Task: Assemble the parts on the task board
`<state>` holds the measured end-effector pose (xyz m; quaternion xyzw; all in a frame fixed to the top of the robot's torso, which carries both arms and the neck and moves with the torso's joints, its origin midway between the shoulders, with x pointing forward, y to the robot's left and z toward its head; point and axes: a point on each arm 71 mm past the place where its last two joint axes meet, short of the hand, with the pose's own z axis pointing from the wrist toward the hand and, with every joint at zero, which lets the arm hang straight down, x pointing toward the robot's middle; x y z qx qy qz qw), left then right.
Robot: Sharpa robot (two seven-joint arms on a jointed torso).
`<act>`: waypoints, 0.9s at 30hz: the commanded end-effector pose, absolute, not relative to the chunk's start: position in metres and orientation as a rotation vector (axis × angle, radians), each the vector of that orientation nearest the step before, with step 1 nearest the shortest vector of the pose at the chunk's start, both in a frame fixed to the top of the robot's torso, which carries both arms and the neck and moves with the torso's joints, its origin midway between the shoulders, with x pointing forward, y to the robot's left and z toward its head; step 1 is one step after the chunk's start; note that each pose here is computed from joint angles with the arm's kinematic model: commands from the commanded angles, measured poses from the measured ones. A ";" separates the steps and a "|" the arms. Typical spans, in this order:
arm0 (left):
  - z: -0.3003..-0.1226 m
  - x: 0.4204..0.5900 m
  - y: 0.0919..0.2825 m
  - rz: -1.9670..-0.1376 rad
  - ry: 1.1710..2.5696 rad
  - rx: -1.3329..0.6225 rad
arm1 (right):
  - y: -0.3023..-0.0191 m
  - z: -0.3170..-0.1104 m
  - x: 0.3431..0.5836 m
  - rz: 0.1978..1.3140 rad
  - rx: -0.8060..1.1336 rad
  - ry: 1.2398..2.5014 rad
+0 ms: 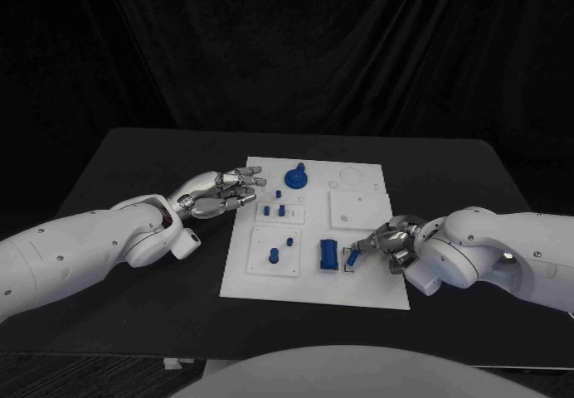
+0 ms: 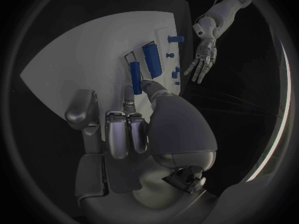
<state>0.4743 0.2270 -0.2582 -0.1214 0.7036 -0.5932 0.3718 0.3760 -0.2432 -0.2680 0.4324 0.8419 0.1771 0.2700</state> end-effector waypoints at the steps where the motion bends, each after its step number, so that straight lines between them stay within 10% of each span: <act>1: -0.259 0.473 0.225 -1.540 1.805 -0.318 | -0.245 -0.271 0.373 0.472 1.207 2.276; 27: -0.260 0.473 0.225 -1.542 1.807 -0.319 | -0.231 -0.272 0.374 0.513 1.097 2.368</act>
